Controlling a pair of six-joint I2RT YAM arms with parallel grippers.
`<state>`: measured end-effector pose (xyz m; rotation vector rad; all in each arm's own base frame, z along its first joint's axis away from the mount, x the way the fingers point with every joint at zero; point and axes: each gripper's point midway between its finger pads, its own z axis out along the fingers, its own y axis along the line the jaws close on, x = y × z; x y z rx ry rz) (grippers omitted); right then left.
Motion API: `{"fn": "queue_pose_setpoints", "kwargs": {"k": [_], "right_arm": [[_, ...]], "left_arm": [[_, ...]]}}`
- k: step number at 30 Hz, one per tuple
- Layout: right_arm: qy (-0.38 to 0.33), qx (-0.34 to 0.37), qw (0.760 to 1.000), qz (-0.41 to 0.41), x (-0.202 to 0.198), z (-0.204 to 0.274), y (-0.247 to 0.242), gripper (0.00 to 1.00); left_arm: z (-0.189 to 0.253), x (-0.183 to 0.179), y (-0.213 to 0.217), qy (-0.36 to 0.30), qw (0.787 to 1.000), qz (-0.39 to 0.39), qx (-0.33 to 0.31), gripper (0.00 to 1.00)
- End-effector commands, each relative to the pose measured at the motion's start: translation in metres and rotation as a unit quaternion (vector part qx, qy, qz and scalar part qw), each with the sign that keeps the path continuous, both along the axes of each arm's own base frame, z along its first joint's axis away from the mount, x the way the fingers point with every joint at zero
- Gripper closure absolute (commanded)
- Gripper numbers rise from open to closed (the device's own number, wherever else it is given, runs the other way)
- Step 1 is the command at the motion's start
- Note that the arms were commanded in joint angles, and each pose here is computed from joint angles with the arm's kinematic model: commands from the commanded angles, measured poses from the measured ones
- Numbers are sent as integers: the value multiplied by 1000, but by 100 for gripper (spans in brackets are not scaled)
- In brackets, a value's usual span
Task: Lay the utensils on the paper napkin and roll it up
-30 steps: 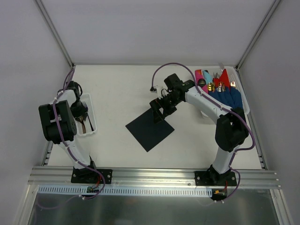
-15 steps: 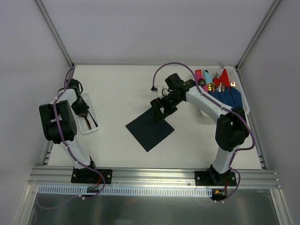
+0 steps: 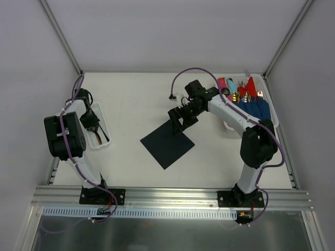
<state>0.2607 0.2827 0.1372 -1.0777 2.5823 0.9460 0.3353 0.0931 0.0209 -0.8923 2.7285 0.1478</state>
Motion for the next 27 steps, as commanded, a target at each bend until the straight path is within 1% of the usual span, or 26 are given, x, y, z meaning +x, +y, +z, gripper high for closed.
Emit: {"fn": "queue_pose_setpoints", "kwargs": {"k": [1, 4, 8, 15, 18, 19, 22, 24, 27], "right_arm": [[8, 16, 1000, -2, 3, 13, 6, 1], [13, 20, 1000, -2, 2, 14, 8, 1], [15, 20, 1000, -3, 2, 14, 8, 1], [14, 22, 1000, -6, 6, 16, 7, 1], [13, 23, 1000, -7, 6, 17, 7, 1], [15, 24, 1000, -7, 6, 17, 7, 1], [15, 24, 1000, -7, 5, 17, 7, 1], [14, 24, 1000, -8, 5, 19, 6, 1], [14, 25, 1000, -8, 4, 20, 6, 1]], "left_arm": [[-14, -23, -6, 41, 999, -5, 1, 80], [-18, -25, -4, 50, 999, -10, 4, 80], [-27, -29, -7, 64, 998, -11, -4, 76], [-26, -22, -7, 60, 998, -15, -6, 77], [-26, -22, -6, 60, 998, -16, -5, 83], [-26, -21, -7, 59, 998, -16, -6, 89], [-22, -19, -6, 52, 998, -19, -3, 100], [-16, -18, -4, 44, 999, -20, 4, 100], [5, -13, -1, 17, 999, -29, 17, 100]]}}
